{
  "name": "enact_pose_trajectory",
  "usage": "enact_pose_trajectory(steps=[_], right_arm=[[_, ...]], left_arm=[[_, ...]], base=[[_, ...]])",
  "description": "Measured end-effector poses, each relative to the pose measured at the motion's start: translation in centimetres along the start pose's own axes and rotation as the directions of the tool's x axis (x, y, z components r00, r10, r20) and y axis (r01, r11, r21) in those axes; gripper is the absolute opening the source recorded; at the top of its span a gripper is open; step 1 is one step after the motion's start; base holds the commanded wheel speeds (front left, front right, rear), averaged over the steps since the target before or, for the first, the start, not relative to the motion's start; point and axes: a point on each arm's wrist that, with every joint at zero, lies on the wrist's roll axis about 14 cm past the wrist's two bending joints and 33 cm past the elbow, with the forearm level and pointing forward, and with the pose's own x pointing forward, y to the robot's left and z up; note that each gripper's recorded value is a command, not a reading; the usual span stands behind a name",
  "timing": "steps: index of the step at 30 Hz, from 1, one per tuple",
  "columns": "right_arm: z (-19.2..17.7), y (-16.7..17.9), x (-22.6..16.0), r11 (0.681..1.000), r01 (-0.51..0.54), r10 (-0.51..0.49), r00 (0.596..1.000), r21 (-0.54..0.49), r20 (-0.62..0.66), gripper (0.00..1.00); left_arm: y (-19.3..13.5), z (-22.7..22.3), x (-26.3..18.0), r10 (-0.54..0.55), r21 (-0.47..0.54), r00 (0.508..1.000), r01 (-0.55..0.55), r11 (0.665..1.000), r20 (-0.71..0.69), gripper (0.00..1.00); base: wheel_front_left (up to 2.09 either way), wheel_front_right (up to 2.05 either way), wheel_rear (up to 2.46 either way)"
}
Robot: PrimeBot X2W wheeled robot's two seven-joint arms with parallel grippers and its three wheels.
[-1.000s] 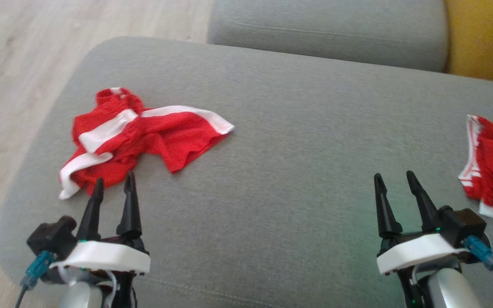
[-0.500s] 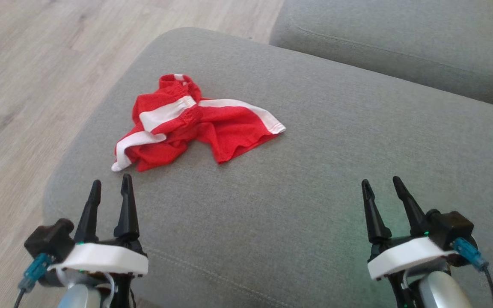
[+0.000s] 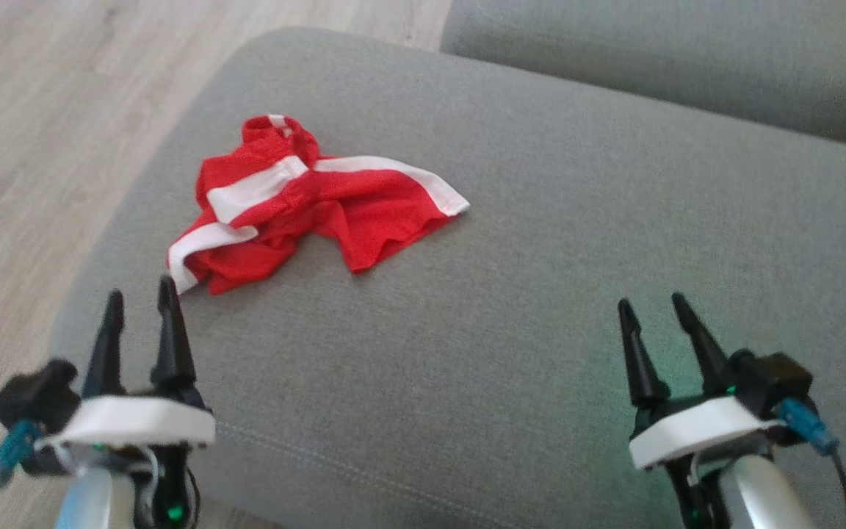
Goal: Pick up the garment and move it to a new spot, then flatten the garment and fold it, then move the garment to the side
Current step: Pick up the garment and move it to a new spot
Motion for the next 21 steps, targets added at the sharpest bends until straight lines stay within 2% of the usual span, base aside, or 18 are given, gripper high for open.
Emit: enact_pose_trajectory(steps=[3, 6, 8, 14, 21], right_arm=[[0.5, -1.4, 0.6, 1.0, 0.031, -0.031, 0.999, -0.007, 0.014, 1.0], [1.2, -3.3, 1.3, 0.997, 0.071, -0.07, 0.997, -0.013, 0.031, 1.0], [1.2, -4.7, 1.6, 0.994, 0.105, -0.104, 0.994, -0.017, 0.031, 1.0], [0.1, -8.5, 1.4, 0.98, 0.194, -0.194, 0.981, -0.039, -0.007, 1.0], [-0.4, -10.4, 1.8, 0.973, 0.227, -0.228, 0.973, -0.042, -0.022, 1.0]], left_arm=[[-0.2, -0.1, 2.2, -0.01, 0.044, 1.0, 0.01, 0.999, -0.005, 1.0], [-0.6, -2.5, 4.4, -0.041, 0.105, 0.994, 0.051, 0.993, -0.103, 1.0], [-0.8, -4.5, 5.7, -0.054, 0.15, 0.978, 0.085, 0.985, -0.201, 1.0], [-2.4, -6.8, 11.3, -0.093, 0.236, 0.936, 0.18, 0.955, -0.34, 1.0], [-3.7, -11.2, 14.4, -0.097, 0.291, 0.861, 0.272, 0.917, -0.5, 1.0]], base=[[0.0, 0.0, 0.0], [0.0, 0.0, 0.0], [0.0, 0.0, 0.0], [0.0, 0.0, 0.0], [0.0, 0.0, 0.0]])
